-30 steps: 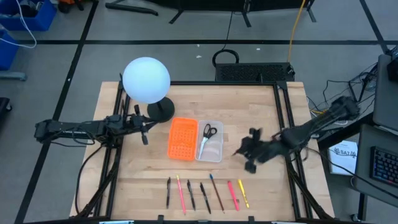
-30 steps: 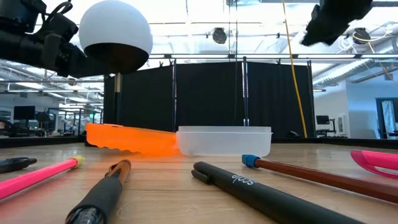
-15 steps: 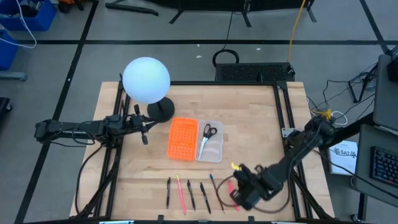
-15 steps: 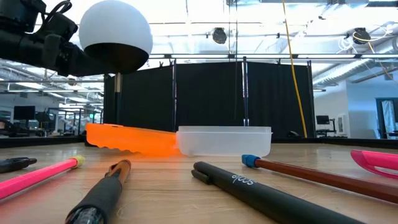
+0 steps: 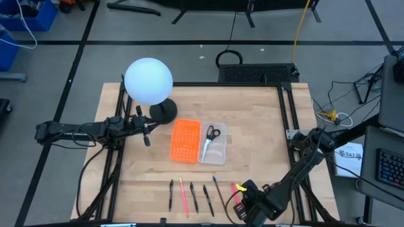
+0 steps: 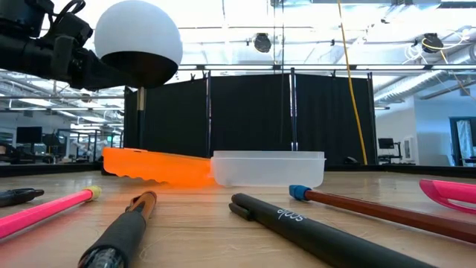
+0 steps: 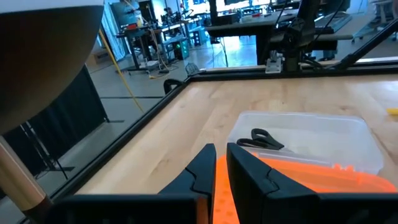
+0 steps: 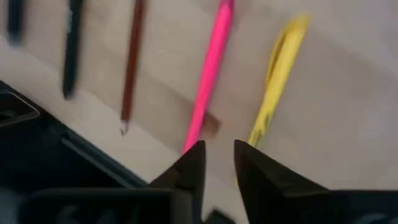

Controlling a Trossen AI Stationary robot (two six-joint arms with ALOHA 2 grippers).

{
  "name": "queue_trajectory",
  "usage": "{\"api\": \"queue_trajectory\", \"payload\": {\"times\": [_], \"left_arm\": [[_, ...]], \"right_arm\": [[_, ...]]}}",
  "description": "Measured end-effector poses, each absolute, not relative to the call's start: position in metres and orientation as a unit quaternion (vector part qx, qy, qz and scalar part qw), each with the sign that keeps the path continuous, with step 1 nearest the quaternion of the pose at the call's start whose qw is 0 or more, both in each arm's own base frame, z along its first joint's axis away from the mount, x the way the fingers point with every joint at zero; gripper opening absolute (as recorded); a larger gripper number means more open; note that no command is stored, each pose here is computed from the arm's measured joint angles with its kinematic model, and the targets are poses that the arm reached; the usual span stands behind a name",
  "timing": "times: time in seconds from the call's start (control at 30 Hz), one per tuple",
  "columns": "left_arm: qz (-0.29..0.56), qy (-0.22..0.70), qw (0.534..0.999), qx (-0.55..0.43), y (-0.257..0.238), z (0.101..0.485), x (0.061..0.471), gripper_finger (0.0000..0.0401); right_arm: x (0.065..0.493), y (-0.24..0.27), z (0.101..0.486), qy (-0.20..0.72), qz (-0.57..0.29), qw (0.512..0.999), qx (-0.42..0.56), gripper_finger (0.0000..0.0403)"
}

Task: Pick & place school supplies into a supply box
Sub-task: Put the yellow pen into the orange supply box

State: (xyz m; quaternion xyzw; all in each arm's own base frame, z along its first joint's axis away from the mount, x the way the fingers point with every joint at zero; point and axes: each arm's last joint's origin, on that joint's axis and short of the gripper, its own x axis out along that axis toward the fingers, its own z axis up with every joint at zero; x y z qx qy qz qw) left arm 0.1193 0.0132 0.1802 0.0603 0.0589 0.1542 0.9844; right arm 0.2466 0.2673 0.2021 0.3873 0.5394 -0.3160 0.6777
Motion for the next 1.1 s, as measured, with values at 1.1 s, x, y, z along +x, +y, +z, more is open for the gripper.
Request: {"api": "queue_trajectory", "payload": {"times": [1.1], "left_arm": [[0.152,0.068,0.985,0.054,0.013,0.178,0.119,0.0049]], "right_arm": [[0.229,0.231,0.122,0.594,-0.36,0.591,0.41,0.0127]]}}
